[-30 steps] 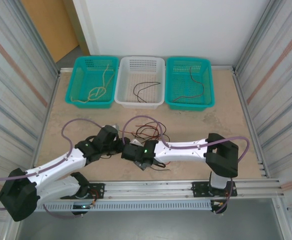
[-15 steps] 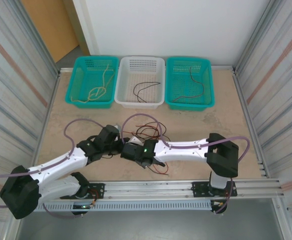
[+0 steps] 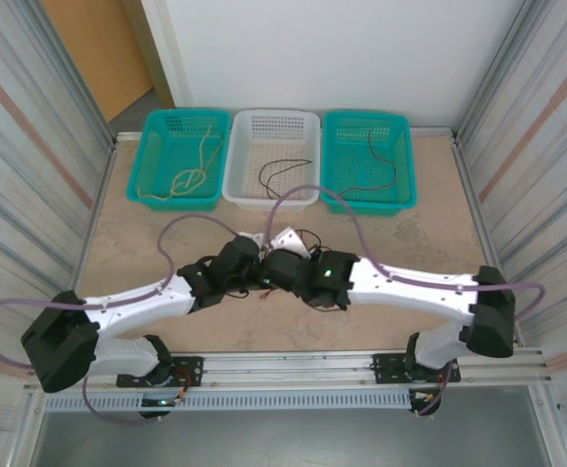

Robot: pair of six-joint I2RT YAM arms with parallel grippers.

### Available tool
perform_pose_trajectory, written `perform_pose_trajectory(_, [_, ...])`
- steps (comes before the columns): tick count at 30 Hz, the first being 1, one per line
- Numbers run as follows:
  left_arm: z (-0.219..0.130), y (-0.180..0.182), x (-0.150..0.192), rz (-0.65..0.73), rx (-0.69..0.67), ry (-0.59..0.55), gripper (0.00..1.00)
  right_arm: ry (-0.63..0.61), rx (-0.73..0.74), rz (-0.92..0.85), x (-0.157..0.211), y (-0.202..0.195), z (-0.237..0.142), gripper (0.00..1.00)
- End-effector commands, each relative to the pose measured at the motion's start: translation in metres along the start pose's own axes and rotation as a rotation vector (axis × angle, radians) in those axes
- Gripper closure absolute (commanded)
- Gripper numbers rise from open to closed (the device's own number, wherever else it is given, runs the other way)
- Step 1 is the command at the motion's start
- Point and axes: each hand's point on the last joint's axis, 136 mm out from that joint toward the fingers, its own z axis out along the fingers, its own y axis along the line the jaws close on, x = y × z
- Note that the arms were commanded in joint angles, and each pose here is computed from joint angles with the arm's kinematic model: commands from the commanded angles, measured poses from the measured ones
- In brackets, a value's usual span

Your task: Untangle the cables

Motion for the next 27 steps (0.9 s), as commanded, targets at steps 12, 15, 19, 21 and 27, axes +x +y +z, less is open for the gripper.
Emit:
perform_pose_trajectory(12, [0.010,-0.011,0.021,0.001,0.051,0.065,0.41,-0.488,-0.258,0.427,-0.123,-0.087,-0.120,1.00])
perform_pose_trajectory(15, [0.004,-0.018,0.016,0.024,0.072,0.048,0.35,-0.507,-0.294,0.434,-0.127,-0.090,-0.135,1.00])
perform_pose_trajectory(19, [-0.030,-0.035,-0.004,0.117,0.118,-0.072,0.25,-0.490,-0.314,0.432,-0.119,-0.091,-0.139,1.00])
perform_pose_trajectory(21, [-0.054,-0.042,-0.015,0.179,0.130,-0.144,0.21,-0.484,-0.330,0.426,-0.115,-0.089,-0.140,1.00])
perform_pose_trajectory(27, [-0.098,-0.052,-0.036,0.293,0.142,-0.287,0.07,-0.509,-0.469,0.425,-0.122,-0.077,-0.160,1.00])
